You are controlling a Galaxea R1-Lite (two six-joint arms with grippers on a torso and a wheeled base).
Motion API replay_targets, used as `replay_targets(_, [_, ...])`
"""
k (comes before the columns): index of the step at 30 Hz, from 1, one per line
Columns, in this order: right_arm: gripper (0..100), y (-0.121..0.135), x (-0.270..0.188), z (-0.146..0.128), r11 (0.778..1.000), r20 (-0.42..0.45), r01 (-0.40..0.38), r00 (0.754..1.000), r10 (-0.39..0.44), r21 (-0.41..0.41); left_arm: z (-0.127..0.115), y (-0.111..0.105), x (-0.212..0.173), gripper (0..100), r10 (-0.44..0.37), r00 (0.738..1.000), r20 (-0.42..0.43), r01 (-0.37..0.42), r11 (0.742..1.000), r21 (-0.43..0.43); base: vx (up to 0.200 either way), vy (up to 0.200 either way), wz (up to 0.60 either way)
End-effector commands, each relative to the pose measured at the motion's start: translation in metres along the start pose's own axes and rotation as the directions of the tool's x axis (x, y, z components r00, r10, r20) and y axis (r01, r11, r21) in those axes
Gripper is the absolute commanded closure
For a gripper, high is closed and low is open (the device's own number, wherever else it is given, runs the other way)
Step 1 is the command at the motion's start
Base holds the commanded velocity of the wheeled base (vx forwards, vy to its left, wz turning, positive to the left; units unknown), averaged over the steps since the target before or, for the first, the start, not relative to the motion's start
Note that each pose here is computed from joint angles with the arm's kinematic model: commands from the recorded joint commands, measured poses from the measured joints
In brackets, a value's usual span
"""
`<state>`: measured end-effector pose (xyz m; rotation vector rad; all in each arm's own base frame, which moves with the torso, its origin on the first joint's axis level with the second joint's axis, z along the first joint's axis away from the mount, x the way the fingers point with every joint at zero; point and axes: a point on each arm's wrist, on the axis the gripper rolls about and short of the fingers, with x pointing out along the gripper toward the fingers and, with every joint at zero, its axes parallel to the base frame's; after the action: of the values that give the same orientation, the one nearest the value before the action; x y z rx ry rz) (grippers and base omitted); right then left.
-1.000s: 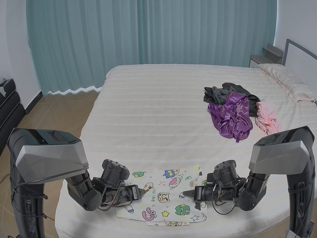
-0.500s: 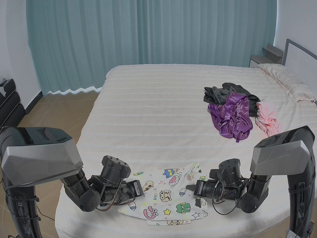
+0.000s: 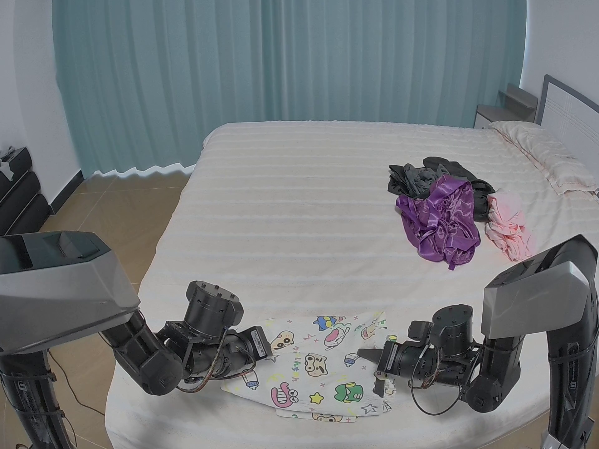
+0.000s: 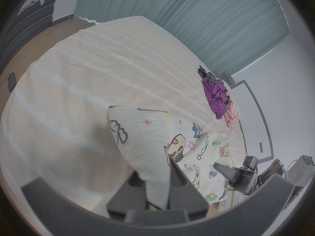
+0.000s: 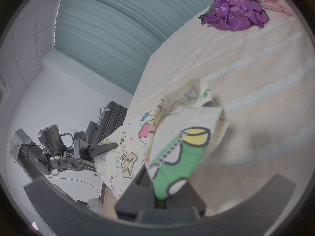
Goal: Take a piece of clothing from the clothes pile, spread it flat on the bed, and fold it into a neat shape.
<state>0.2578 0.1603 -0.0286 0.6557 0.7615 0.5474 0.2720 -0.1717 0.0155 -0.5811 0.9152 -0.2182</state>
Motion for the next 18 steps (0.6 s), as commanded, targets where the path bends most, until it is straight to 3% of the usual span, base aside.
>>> replay_targets(1, [100,-0.001,-0.001,0.001,1.0,0.004,0.003,1.0,-0.003,0.003,0.001,-0.003,-0.002,100,-0.007,1.0,0.012,0.007,1.0,0.002,0.0,-0.2,0.0])
replay_targets(18, [100,0.0,-0.011,0.012,1.0,0.043,0.001,0.999,-0.002,0.011,-0.002,-0.009,-0.009,100,-0.024,1.0,0.013,0.024,1.0,0.015,0.0,-0.2,0.0])
